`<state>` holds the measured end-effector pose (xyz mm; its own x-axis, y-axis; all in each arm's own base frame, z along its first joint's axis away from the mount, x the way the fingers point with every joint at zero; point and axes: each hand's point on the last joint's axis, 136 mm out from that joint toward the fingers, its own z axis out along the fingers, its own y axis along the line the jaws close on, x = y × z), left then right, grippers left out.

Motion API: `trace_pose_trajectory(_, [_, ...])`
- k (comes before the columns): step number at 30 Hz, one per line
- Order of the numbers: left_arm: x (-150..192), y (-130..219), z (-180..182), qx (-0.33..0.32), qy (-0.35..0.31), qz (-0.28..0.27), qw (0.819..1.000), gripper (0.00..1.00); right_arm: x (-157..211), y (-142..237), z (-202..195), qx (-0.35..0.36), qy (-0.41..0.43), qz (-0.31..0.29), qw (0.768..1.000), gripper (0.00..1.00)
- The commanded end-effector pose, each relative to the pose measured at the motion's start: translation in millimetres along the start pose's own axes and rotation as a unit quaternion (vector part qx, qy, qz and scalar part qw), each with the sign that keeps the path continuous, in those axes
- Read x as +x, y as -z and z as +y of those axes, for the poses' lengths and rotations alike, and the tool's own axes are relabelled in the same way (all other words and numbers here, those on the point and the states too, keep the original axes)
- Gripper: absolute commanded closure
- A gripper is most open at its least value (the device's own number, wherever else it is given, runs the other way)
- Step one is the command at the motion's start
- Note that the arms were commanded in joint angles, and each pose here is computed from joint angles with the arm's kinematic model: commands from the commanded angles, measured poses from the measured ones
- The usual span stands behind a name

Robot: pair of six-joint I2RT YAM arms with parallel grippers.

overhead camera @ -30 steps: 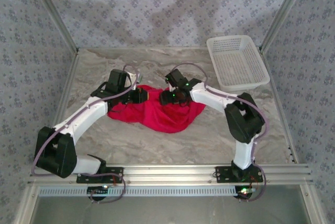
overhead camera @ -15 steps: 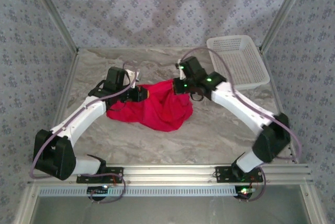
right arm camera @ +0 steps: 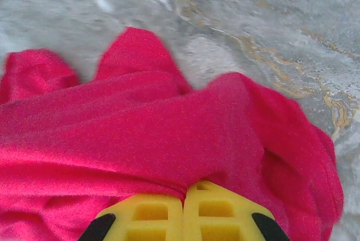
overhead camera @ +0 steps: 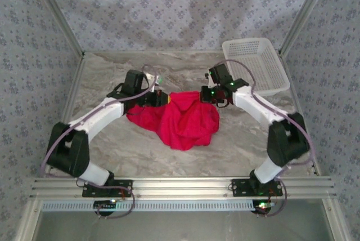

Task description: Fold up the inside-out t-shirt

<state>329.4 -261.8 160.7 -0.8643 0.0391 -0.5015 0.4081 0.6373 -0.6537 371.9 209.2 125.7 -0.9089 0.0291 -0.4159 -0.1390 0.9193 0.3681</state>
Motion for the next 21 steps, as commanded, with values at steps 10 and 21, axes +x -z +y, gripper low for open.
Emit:
trace_pose_trajectory(10, [-9.8, -4.7, 27.6, -0.067, 0.035, 0.001, 0.997, 0.96, 1.0, 26.1, 33.0, 0.037, 0.001, -0.003, 0.999, 0.65])
trace_pose_trajectory(21, [-11.6, 9.9, 25.8, -0.070, 0.037, -0.011, 0.997, 0.96, 12.3, -27.3, 102.4, -0.093, -0.038, 0.026, 0.995, 0.49])
